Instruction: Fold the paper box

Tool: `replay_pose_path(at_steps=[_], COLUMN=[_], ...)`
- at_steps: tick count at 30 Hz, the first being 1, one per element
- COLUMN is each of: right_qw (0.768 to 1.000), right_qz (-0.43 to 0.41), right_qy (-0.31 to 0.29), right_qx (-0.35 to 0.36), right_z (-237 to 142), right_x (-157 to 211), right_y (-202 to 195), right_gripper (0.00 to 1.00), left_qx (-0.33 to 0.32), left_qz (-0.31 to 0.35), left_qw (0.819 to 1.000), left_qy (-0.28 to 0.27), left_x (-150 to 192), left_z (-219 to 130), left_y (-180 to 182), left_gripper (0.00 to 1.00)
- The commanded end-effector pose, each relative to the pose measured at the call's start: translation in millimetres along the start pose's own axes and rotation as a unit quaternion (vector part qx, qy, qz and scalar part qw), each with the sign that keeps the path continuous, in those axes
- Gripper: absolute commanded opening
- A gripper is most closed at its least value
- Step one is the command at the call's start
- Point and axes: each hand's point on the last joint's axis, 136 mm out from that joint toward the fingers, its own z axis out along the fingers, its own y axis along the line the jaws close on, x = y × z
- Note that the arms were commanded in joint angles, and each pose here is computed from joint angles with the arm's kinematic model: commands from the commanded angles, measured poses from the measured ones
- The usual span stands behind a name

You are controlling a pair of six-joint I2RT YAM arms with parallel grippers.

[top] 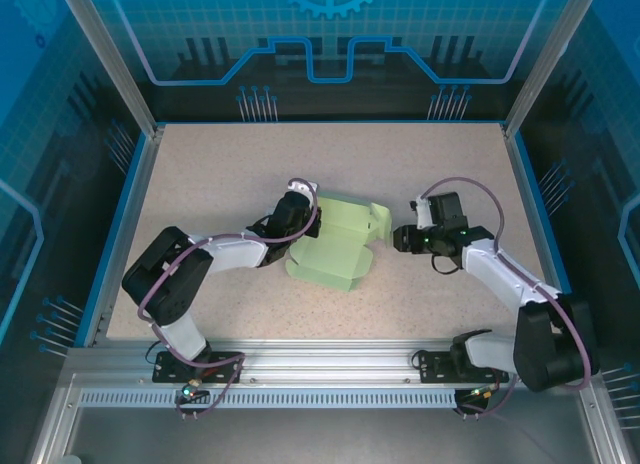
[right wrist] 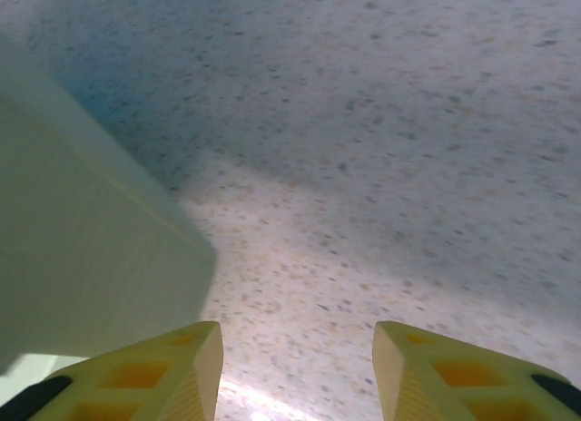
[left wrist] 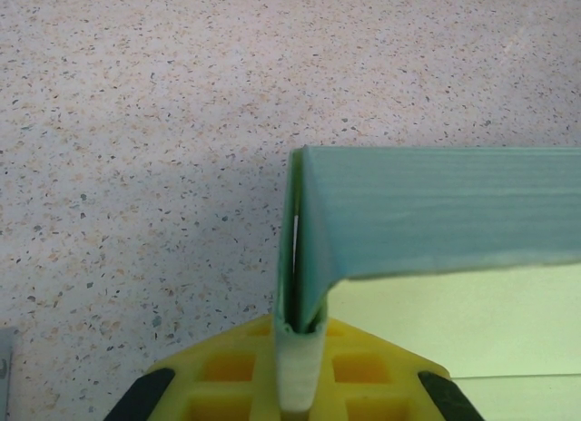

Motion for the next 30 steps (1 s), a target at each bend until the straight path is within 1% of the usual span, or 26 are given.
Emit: replay_pose_path(at_steps=[1,3,6,9,16,20,26,30], right_qw=[0.998,0.996,0.995,0.992,0.989,0.986,0.982,0.98], right_qz=[-0.03,-0.037,-0.053,-0.076,-0.107,-0.123,-0.144,-0.159], right_qy=[-0.029,-0.035,-0.035,-0.035,-0.042,-0.052,-0.075,-0.092], right_qx=[-0.054,-0.067,-0.083,-0.093,-0.092,-0.102,-0.095,-0.07], right_z=[5.7,7.6,10.4,13.1,21.1,23.0,25.0,26.5], right_x=[-15.0,-18.6,-22.4,-24.0,-34.2,-39.9,-49.6,-57.0], right_y=[26.5,33.2,43.9,55.4,65.7,73.4,79.6,82.8], right_gripper=[0.48,0.47,0.44,0.43,0.41,0.41,0.41,0.38], left_qx=[0.012,0.012,0.013,0.014,0.018,0.018,0.02,0.025], left_qz=[-0.009,-0.009,-0.008,-0.01,-0.012,-0.011,-0.012,-0.012], left_qw=[1.0,1.0,1.0,1.0,1.0,1.0,1.0,1.0], left_qy=[-0.02,-0.019,-0.019,-0.019,-0.016,-0.015,-0.014,-0.013], left_x=[-20.2,-19.6,-19.6,-19.6,-17.8,-17.5,-18.0,-18.0], left_z=[-7.7,-7.7,-7.7,-7.7,-7.1,-7.4,-8.8,-8.7], left_y=[-8.7,-8.5,-9.2,-9.1,-10.8,-10.6,-11.3,-13.6], left_gripper=[0.09,0.09,0.09,0.09,0.09,0.09,0.08,0.09])
